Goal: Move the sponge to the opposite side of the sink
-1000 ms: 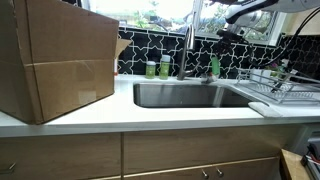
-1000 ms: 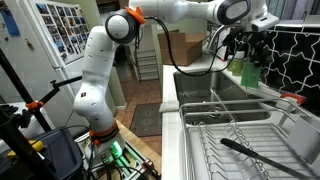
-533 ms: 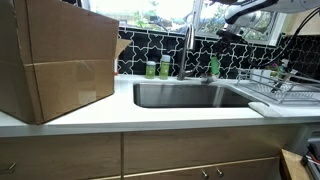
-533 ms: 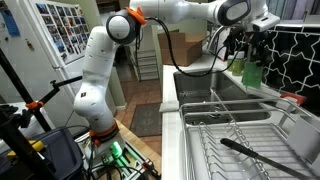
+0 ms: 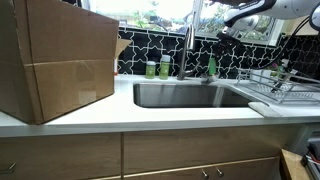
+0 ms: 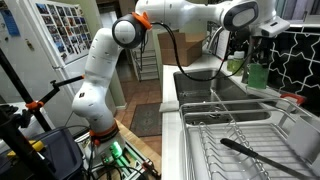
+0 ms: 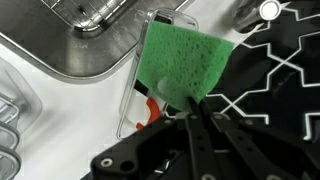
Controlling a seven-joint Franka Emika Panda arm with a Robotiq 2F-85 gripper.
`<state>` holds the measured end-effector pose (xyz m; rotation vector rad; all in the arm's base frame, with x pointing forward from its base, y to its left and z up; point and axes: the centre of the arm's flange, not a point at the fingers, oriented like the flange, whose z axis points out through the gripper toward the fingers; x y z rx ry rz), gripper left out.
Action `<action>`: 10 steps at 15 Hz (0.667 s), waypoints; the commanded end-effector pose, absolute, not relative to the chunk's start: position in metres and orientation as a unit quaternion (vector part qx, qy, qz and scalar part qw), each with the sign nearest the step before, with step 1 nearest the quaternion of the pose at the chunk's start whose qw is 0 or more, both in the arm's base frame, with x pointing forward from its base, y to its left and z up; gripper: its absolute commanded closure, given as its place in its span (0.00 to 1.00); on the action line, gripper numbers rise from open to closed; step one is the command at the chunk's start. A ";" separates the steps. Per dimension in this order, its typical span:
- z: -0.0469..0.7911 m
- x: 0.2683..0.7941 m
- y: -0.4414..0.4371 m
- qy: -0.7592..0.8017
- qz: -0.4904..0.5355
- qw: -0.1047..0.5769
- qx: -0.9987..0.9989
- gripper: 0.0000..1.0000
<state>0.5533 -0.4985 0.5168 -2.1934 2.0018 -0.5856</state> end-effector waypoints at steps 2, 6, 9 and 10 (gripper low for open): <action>0.507 0.561 -0.524 0.663 -0.204 0.081 -0.715 0.96; 0.492 0.568 -0.532 0.672 -0.200 0.095 -0.707 0.96; 0.481 0.575 -0.536 0.673 -0.193 0.104 -0.706 0.95; 0.477 0.577 -0.536 0.674 -0.191 0.102 -0.706 0.94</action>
